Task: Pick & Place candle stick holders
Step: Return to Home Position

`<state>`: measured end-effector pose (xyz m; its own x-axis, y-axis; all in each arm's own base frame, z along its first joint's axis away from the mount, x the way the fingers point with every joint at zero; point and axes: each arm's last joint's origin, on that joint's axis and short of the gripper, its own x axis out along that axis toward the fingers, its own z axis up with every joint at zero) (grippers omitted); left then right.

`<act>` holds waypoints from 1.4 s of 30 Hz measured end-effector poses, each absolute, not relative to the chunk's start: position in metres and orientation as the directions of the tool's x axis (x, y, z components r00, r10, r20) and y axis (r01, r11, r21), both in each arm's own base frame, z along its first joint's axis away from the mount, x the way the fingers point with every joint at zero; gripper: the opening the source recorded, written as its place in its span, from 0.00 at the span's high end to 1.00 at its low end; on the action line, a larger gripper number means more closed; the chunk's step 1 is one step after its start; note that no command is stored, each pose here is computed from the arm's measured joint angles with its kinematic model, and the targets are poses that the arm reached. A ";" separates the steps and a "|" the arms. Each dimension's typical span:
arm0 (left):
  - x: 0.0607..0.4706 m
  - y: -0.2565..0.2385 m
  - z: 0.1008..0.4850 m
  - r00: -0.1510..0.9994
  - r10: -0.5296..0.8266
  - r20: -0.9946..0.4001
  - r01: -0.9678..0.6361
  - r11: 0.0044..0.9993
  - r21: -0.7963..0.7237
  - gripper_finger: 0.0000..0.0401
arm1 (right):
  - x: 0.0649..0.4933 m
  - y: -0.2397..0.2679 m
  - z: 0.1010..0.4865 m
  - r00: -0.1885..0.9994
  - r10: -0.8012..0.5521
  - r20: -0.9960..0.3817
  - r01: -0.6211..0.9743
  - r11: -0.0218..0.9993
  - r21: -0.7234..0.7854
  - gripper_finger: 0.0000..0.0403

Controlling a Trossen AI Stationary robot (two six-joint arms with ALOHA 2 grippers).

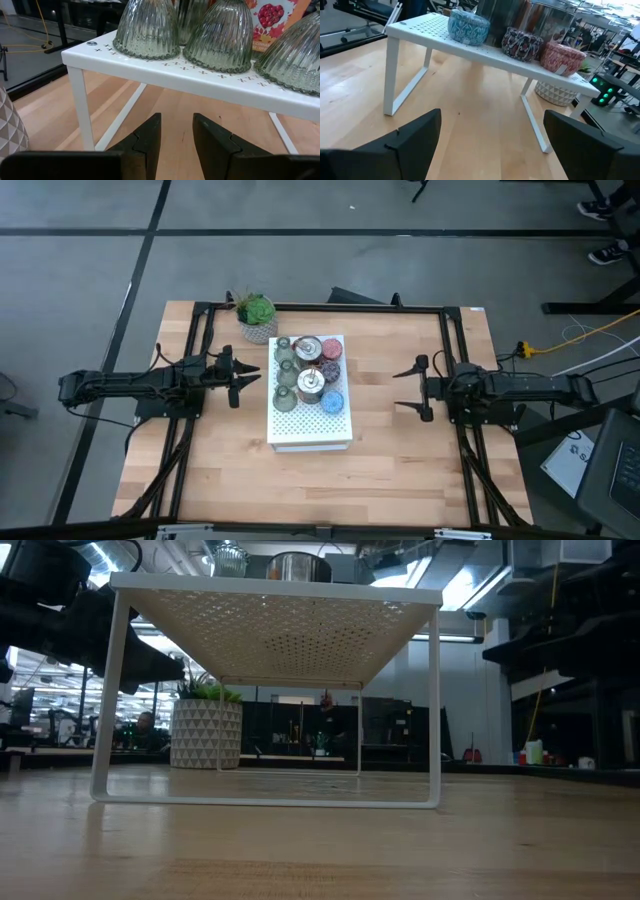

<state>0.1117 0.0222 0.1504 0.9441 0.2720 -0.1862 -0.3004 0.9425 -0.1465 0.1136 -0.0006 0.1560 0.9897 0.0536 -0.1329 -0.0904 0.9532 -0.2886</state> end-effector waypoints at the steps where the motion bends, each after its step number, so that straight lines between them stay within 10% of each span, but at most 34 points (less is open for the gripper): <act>1: 0.112 0.022 0.150 0.944 0.272 -0.186 -0.300 0.943 -0.146 0.73 | 0.114 -0.001 0.156 0.990 0.053 -0.132 -0.090 0.953 -0.289 0.12; 42: 0.112 0.022 0.151 0.944 0.272 -0.186 -0.300 0.943 -0.147 0.73 | 0.112 -0.001 0.145 0.968 0.053 -0.244 -0.108 0.971 -0.216 0.12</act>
<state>0.1117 0.0222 0.1506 0.9442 0.2720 -0.1857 -0.3003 0.9425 -0.1465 0.1121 -0.0007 0.1452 0.9684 0.0534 -0.2437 -0.1078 0.9705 -0.2155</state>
